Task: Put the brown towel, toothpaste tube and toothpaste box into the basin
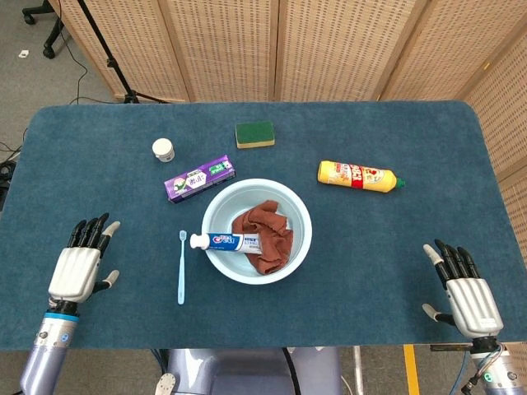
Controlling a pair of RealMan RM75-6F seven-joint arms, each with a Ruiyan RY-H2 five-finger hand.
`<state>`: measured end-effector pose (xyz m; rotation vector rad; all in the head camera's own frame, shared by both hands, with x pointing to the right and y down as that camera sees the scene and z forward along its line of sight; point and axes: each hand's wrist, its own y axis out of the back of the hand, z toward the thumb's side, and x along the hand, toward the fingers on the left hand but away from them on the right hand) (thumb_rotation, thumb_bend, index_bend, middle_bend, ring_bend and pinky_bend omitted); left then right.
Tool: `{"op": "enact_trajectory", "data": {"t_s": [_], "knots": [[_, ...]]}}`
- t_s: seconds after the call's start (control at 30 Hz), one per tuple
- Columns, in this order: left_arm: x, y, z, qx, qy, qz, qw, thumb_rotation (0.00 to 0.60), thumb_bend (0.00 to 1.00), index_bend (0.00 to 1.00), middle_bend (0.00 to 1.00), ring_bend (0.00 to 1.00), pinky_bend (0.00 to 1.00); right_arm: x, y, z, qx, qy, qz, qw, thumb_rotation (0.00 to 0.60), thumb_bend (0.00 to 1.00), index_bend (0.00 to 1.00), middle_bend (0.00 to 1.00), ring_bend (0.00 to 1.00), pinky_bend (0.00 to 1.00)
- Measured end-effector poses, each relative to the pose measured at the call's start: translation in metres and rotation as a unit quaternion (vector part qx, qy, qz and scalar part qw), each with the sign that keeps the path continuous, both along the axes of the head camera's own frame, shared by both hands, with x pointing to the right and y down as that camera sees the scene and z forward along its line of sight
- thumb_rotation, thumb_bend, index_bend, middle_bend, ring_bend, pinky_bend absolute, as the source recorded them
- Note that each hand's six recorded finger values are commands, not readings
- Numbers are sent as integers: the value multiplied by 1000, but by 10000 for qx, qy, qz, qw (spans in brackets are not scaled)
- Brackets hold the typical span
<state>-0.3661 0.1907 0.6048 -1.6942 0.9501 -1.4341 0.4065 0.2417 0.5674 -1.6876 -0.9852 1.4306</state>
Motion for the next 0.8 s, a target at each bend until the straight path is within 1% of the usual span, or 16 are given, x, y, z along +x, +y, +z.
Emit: {"op": "enact_trajectory", "data": {"t_s": [0.2, 0.37, 0.53, 0.63, 0.8], "knots": [[11, -34, -1, -57, 46, -86, 9999, 600, 228, 97, 0, 0, 0, 1, -1, -1, -1, -20, 22, 10000, 600, 104, 0, 0, 0, 0], [18, -65, 2, -172, 53, -213, 9996, 600, 228, 99, 0, 0, 0, 1, -1, 0, -25, -33, 25, 10000, 600, 104, 0, 0, 0, 0], [25, -92, 7, -204, -20, -286, 9994, 600, 233, 113, 0, 0, 0, 2, -1, 1, -44, -52, 47, 10000, 600, 103, 0, 0, 0, 0], [29, -104, 13, -275, 1, -386, 9989, 600, 239, 114, 0, 0, 0, 3, -1, 1, -62, -63, 61, 9999, 600, 104, 0, 0, 0, 0], [37, -125, 31, -395, -17, -572, 9976, 600, 242, 116, 0, 0, 0, 5, -2, 3, -98, -78, 101, 9999, 600, 103, 0, 0, 0, 0]]}}
